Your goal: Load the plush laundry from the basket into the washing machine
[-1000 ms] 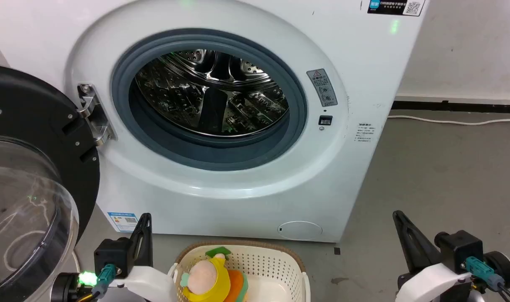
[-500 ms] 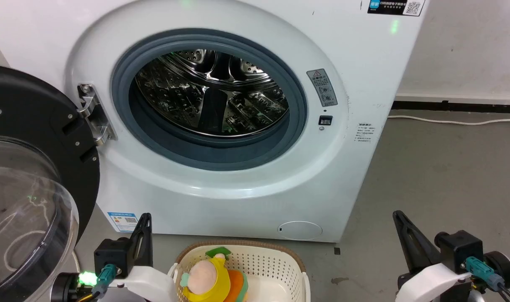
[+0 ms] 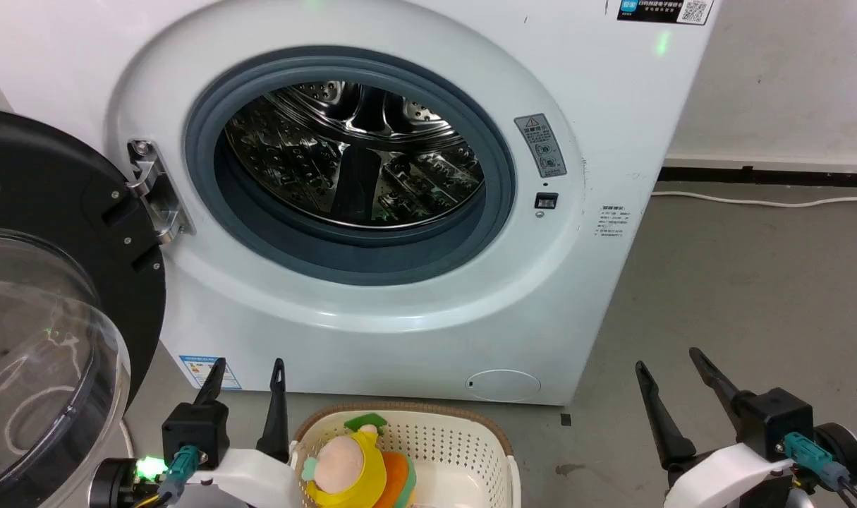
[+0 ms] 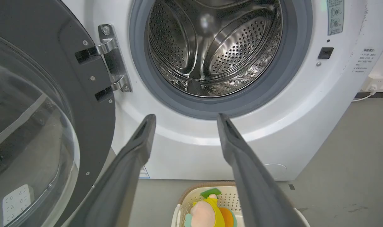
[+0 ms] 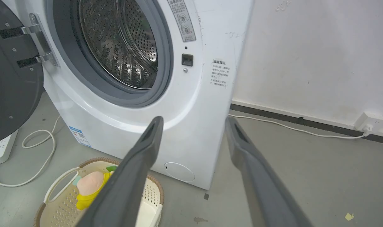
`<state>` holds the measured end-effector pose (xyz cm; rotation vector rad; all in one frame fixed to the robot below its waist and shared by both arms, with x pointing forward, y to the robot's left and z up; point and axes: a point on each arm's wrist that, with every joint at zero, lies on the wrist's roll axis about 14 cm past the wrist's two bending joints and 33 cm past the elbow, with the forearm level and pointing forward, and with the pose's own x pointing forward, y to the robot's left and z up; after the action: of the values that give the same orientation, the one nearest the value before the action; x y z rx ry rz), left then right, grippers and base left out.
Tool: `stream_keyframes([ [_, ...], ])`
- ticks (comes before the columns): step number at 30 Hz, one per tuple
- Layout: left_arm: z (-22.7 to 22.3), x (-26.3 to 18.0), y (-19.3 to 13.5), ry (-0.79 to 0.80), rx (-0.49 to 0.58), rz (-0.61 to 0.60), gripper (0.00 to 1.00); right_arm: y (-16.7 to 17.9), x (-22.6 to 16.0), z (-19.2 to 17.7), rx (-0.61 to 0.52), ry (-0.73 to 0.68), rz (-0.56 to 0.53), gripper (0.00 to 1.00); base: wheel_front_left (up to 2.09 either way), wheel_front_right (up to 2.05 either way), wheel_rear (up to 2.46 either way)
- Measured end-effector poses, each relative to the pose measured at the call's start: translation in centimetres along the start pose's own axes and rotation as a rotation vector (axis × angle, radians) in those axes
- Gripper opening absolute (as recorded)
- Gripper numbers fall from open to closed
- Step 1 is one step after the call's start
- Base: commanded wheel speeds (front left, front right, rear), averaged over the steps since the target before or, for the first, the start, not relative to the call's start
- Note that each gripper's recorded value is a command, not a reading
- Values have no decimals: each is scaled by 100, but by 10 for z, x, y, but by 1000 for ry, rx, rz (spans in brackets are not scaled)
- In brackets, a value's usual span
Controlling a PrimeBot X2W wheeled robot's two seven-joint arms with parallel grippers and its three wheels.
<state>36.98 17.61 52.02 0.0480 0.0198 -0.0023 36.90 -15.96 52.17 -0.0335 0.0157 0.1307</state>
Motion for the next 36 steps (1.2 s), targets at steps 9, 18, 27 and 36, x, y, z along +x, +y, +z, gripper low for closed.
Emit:
stream_keyframes([
  [9,-14,5,-9,31,-1,-26,100,-4,1,-6,19,6,-12,100,0,0,0],
  [18,-41,20,-26,102,6,-81,100,-13,5,-14,43,19,-39,100,0,0,0],
  [27,-79,37,-41,204,32,-144,100,-23,10,-22,64,28,-69,100,0,0,0],
  [36,-128,46,-55,343,69,-219,100,-31,14,-35,89,52,-94,100,0,0,0],
])
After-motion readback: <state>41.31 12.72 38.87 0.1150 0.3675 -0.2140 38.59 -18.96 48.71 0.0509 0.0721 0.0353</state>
